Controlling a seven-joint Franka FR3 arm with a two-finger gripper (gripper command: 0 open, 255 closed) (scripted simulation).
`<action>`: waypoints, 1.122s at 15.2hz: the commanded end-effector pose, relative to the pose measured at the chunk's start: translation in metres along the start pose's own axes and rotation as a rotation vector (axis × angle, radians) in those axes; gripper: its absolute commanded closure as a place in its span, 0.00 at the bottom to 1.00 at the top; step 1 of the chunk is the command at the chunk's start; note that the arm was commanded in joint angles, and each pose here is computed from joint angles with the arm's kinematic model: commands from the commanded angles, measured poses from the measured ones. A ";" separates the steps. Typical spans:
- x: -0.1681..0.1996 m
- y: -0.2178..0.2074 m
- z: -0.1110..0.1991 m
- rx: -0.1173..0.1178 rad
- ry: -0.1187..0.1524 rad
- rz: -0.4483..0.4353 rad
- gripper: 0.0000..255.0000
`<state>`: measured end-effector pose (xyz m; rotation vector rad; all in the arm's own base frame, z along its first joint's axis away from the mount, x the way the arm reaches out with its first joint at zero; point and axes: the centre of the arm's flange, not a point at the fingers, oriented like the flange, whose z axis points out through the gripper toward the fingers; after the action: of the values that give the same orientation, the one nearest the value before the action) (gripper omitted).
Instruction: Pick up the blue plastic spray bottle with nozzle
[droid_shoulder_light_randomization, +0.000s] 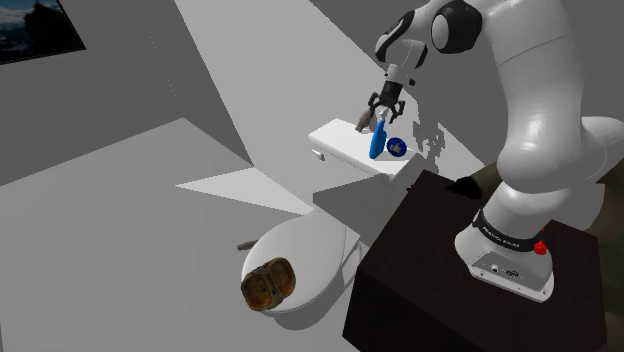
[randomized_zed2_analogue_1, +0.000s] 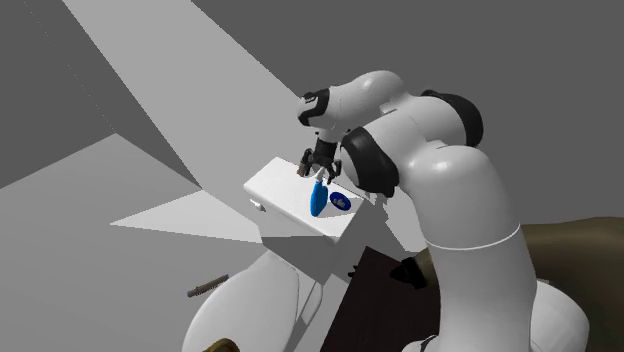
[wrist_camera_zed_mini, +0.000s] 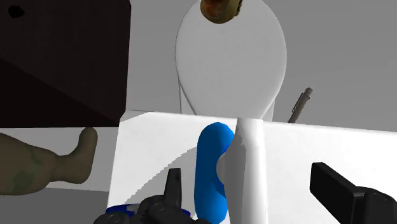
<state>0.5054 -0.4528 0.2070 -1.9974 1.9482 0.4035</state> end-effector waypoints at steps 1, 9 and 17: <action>0.024 0.010 0.015 0.011 -0.019 0.064 0.00; 0.052 0.019 0.054 0.018 -0.032 0.107 0.00; 0.054 0.024 0.074 0.018 -0.028 0.107 1.00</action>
<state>0.5128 -0.4861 0.1892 -1.8746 2.0217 0.2267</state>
